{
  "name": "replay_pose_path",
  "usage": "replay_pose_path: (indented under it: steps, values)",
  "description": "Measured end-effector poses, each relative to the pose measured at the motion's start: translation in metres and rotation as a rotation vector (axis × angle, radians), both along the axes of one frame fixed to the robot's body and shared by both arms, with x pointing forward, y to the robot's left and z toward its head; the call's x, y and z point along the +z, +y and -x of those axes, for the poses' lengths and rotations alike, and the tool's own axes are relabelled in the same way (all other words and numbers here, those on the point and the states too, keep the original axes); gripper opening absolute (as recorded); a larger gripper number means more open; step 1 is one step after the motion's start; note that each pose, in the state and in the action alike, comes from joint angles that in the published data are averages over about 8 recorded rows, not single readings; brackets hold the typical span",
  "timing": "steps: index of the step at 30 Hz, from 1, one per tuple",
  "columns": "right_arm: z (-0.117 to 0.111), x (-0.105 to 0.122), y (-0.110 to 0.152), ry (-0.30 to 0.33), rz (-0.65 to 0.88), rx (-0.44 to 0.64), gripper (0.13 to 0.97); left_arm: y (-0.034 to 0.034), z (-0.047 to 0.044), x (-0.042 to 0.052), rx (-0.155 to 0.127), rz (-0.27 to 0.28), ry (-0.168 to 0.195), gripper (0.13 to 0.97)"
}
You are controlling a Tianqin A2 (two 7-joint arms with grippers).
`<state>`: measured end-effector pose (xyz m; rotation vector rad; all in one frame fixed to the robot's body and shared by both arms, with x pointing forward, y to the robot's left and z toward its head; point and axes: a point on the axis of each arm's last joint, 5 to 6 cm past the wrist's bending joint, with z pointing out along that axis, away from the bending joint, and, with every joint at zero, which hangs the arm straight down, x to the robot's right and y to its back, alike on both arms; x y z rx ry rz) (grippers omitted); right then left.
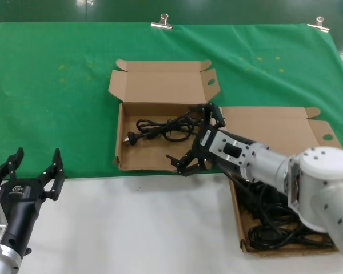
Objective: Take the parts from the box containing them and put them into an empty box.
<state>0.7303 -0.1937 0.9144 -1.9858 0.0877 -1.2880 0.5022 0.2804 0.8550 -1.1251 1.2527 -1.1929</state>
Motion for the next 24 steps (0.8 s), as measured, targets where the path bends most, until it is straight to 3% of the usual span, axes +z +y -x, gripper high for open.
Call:
replay_pose_path:
  steps: [4, 12, 24]
  values:
    - [0.011, -0.013, -0.001, 0.021, -0.068, -0.039, 0.966, 0.0000, 0.0000, 0.0000, 0.000, 0.000, 0.000, 0.437]
    - [0.036, -0.035, -0.007, 0.057, -0.200, -0.122, 0.966, 0.0000, 0.0000, 0.0000, 0.000, 0.000, 0.000, 0.648]
    - [0.079, -0.058, -0.024, 0.093, -0.393, -0.259, 0.966, 0.0000, 0.0000, 0.0000, 0.000, 0.000, 0.000, 0.845]
